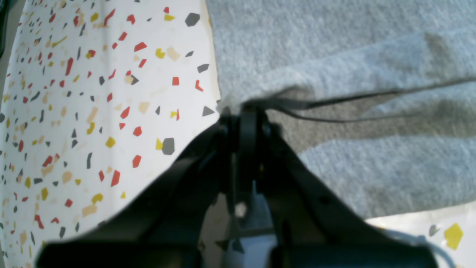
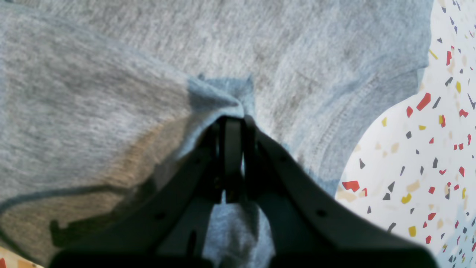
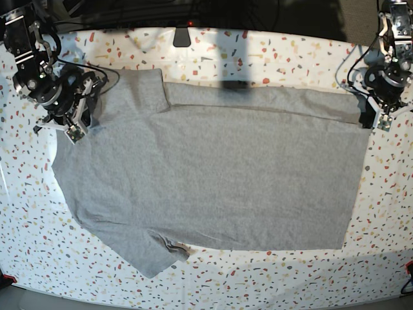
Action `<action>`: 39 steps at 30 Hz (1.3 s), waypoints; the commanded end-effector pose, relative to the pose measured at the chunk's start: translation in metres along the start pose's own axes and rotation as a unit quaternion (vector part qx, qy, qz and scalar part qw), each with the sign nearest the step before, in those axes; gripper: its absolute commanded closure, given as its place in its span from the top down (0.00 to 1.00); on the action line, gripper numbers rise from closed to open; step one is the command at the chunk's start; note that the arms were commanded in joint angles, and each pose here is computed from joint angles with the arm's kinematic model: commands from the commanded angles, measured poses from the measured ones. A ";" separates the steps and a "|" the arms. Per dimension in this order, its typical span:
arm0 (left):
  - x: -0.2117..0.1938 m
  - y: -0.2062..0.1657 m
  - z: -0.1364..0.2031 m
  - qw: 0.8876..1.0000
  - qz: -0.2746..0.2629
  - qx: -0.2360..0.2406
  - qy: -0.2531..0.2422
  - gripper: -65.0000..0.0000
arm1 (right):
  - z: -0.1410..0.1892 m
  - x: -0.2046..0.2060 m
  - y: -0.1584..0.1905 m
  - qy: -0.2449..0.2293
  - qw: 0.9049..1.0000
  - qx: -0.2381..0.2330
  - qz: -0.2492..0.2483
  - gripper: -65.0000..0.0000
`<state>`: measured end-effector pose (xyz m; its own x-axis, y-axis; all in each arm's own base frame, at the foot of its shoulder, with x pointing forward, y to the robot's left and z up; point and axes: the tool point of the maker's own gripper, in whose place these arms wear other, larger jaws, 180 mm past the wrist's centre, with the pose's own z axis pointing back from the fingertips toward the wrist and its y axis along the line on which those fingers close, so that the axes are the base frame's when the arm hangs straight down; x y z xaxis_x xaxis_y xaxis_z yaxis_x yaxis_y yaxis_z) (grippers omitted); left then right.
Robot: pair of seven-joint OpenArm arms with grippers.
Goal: Fold the T-shirt properly
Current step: 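Lower the shoulders and release the shirt from both grippers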
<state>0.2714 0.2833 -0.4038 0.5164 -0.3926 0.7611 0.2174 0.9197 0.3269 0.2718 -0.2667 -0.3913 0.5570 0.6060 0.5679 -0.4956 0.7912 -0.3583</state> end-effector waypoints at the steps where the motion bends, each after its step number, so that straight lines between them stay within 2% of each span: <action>1: 0.013 0.012 0.001 1.000 -0.008 0.010 -0.022 0.00 | 0.003 0.011 -0.014 -0.017 1.000 -0.014 0.009 0.00; 5: 0.014 0.012 0.001 1.000 -0.008 0.012 -0.022 0.00 | 0.003 0.011 -0.014 -0.017 1.000 -0.014 0.009 0.00; 6: 0.014 0.012 0.001 1.000 -0.007 0.012 -0.025 0.11 | 0.003 0.011 -0.014 -0.017 1.000 -0.014 0.009 0.06; 8: 0.016 0.017 0.002 0.999 -0.006 0.025 -0.030 0.31 | 0.003 0.011 -0.014 -0.018 1.000 -0.014 0.009 0.28; 10: 0.017 0.031 0.003 0.997 -0.001 0.064 -0.031 0.38 | 0.003 0.012 -0.015 -0.019 1.000 -0.017 0.007 0.42; 11: 0.016 0.038 0.004 0.996 0.002 0.083 -0.031 0.39 | 0.004 0.012 -0.018 -0.019 1.000 -0.024 0.004 0.43; 14: 0.012 0.047 0.005 0.995 0.000 0.098 -0.016 0.39 | 0.005 0.014 -0.030 -0.025 0.998 -0.051 -0.003 0.43; 19: 0.011 0.052 0.008 0.995 -0.003 0.101 -0.012 0.39 | 0.010 0.017 -0.040 -0.027 0.998 -0.062 0.007 0.43; 23: 0.027 0.045 0.018 0.995 0.013 0.092 -0.040 0.39 | 0.017 0.026 -0.046 -0.032 0.997 -0.068 0.022 0.43; 28: 0.058 0.030 0.043 0.993 0.020 0.074 -0.089 0.39 | 0.034 0.057 -0.050 -0.053 0.994 -0.078 0.049 0.43; 35: 0.065 0.009 0.070 0.994 0.016 0.048 -0.099 0.39 | 0.057 0.084 -0.021 -0.075 0.993 -0.057 0.078 0.43; 39: 0.053 0.004 0.074 0.995 0.017 0.043 -0.084 0.39 | 0.070 0.076 0.016 -0.064 0.993 -0.012 0.098 0.43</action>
<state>0.2330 0.2645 -0.3335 0.4166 -0.3508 0.8387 0.1334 0.9362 0.3253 0.2535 -0.2133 -0.3128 0.3897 0.7283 0.5637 -0.5777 0.6700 -0.4662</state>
